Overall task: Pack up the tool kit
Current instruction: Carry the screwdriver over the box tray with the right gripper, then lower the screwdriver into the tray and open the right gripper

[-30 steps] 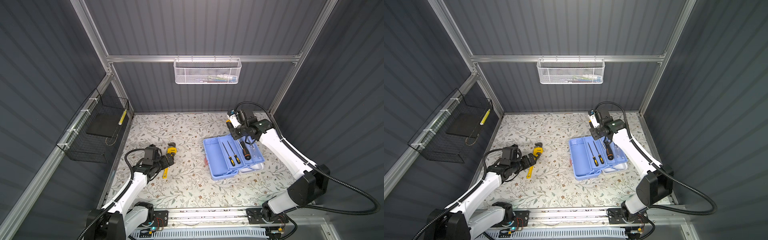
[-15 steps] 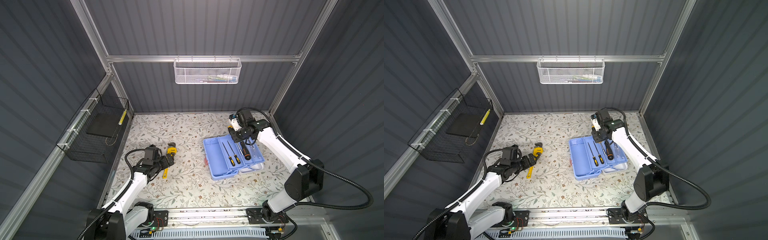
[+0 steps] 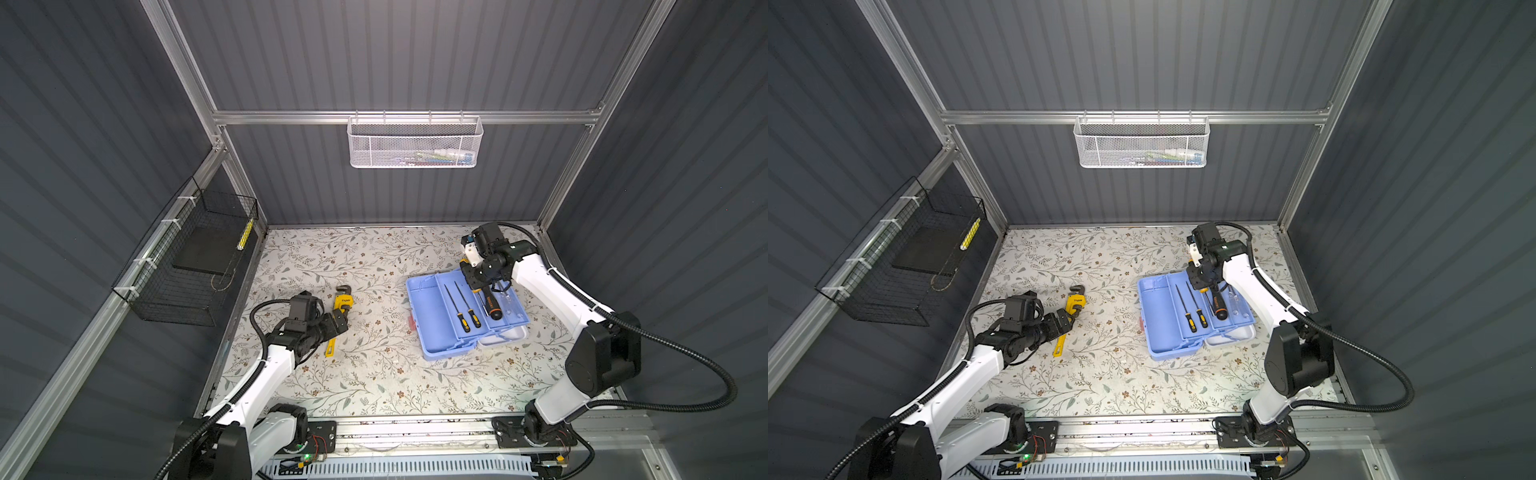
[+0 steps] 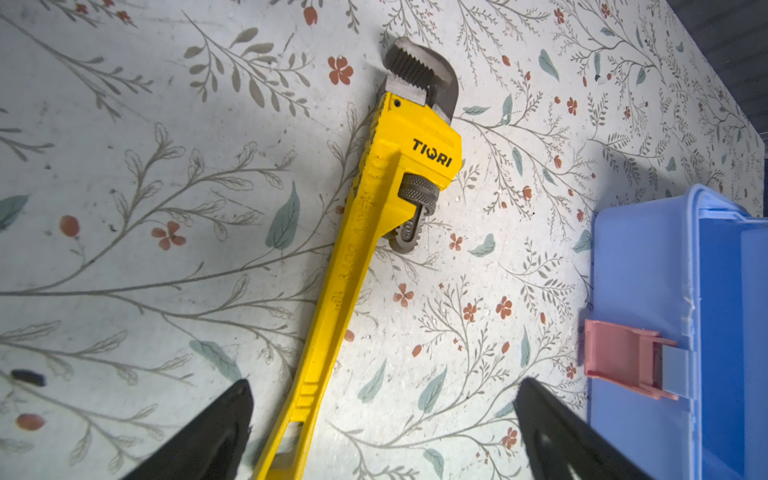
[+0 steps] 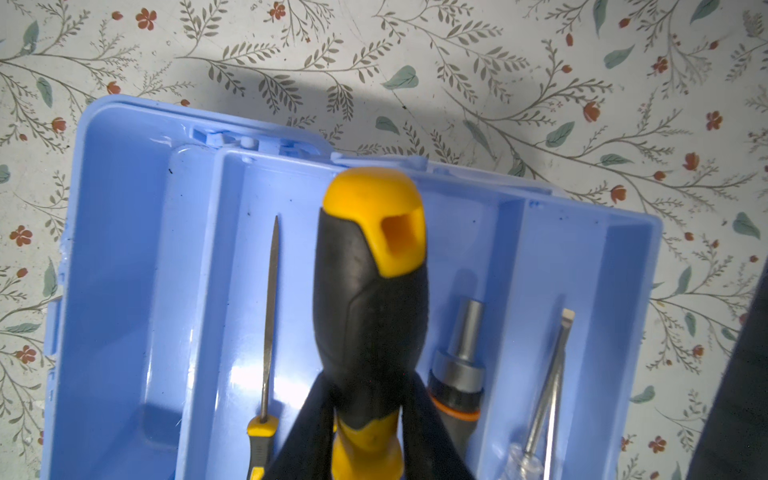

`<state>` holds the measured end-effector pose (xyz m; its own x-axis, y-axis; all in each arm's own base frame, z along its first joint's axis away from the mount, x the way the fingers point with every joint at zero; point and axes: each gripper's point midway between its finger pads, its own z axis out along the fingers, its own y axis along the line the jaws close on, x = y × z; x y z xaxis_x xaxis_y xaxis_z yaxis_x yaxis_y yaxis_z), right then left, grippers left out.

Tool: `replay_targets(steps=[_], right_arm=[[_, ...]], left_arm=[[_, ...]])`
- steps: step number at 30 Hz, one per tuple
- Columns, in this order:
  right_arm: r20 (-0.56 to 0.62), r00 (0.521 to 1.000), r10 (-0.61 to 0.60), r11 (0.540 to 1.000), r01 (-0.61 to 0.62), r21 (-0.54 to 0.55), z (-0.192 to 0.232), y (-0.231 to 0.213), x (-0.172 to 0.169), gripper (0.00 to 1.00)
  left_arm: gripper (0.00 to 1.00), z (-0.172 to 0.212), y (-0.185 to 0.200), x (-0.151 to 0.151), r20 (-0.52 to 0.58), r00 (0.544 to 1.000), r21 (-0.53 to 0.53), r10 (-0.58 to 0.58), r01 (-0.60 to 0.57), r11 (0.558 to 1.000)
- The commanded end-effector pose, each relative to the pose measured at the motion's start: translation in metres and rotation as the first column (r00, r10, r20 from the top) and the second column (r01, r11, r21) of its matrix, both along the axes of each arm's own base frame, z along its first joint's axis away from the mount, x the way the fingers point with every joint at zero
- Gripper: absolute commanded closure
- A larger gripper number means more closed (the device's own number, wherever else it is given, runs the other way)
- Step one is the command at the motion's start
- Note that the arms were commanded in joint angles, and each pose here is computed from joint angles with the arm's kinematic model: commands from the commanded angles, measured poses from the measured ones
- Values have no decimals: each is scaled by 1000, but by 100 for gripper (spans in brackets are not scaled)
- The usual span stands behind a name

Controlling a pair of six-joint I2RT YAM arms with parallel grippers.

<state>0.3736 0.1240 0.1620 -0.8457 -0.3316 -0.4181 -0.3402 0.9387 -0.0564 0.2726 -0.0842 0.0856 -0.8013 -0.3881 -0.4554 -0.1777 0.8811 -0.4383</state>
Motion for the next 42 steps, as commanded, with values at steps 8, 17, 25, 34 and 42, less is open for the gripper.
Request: replay_targets(steps=[8,17,25,34,42], right_arm=[[-60,996,-62,998,61,-11,-13,-13,-9,83],[-72,993,-90,996,89,-16,-18,-18,-9,74],[-52,993,-106,994,105,-10,-12,-19,-6,54],[1,994,-112,993,111,36,2,-15,-3,35],[105,989,-103,991,93,94,16,-12,-3,21]], left_arm=[[0,-4,-1,-5,-11,1000,1,-12,12,1000],[0,-3,0,-6,-10,1000,1,-12,12,1000],[0,-4,0,-7,-15,1000,2,-11,11,1000],[0,-7,2,-10,-29,1000,16,-5,5,1000],[0,-14,5,-17,-56,998,23,4,-3,1000]])
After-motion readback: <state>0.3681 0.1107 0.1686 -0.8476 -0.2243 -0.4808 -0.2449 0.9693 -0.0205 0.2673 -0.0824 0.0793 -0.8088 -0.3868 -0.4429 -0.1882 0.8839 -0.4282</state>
